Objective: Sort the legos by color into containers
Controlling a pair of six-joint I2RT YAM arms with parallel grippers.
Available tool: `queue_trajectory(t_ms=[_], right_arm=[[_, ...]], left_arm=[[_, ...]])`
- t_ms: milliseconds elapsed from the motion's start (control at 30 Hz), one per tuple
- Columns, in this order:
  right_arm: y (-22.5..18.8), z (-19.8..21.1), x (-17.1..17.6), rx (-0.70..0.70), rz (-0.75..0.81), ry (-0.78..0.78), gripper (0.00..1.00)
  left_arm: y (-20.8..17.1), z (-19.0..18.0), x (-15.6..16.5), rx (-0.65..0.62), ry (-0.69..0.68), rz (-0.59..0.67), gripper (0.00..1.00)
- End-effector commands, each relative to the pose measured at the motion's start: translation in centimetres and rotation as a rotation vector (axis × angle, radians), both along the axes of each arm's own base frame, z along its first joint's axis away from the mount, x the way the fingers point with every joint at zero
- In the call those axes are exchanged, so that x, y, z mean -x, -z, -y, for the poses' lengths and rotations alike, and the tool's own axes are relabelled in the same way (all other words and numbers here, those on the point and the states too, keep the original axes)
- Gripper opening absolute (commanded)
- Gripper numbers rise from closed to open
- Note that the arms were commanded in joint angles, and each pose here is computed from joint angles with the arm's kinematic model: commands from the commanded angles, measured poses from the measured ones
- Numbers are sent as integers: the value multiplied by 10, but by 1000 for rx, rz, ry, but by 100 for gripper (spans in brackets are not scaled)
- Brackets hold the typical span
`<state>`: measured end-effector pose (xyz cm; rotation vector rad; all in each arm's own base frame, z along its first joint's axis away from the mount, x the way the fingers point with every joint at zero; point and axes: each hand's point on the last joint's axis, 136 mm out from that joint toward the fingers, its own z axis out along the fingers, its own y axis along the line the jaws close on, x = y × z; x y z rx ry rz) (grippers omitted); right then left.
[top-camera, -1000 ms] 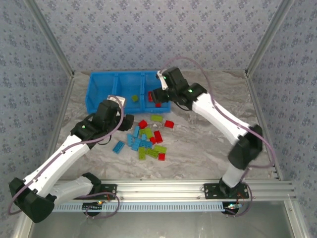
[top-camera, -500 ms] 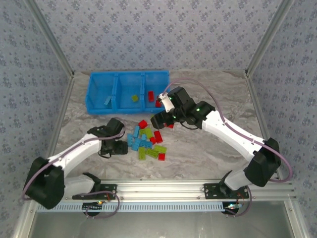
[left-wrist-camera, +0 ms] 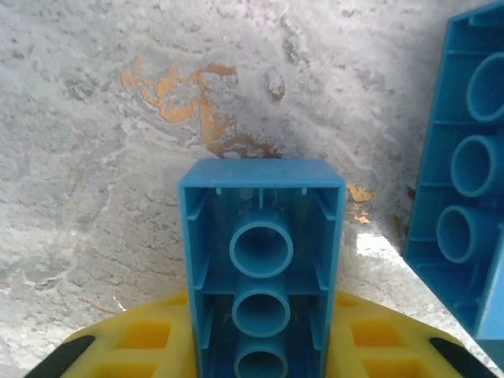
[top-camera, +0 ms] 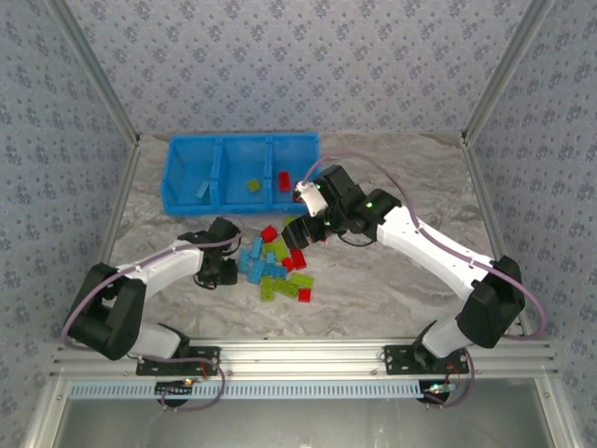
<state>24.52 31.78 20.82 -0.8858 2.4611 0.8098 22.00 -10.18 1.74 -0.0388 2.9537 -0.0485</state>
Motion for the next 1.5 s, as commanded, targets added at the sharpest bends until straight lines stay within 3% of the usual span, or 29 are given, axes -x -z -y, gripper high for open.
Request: queue_trajectory(t_ms=[0,133,233,333,467,700,933,1067,1200,1300,1367,1467], right_arm=[[4,-5,21,43,-74,-79,82],[-2,4,9,110,-19,-19,81],[-13,10,-1,116,50,26,82],[-20,13,-11,99,85,62,82],[-23,16,-19,85,90,99,82],[-22,25,-8,85,77,125,82],[-28,39,1,57,95,169,82],[-28,39,-1,47,98,187,82],[-23,34,-7,36,96,200,82],[-14,32,-14,56,83,243,82],[-4,34,-24,88,84,326,81],[19,22,-29,100,44,357,79]], left_arm=[[-16,9,-13,55,-22,68,28],[-52,2,-19,48,-59,155,22],[-103,-15,-30,14,-101,313,19],[-150,-35,-58,-7,-143,472,19],[-182,-61,-114,-11,-191,539,19],[-161,-86,-220,-18,-211,491,19],[-131,-94,-270,-9,-192,424,39],[-159,-91,-267,9,-169,476,54],[-202,-87,-243,26,-147,535,58],[-244,-67,-203,72,-88,577,57],[-273,-35,-171,135,18,637,57],[-301,25,-111,206,339,728,57]])
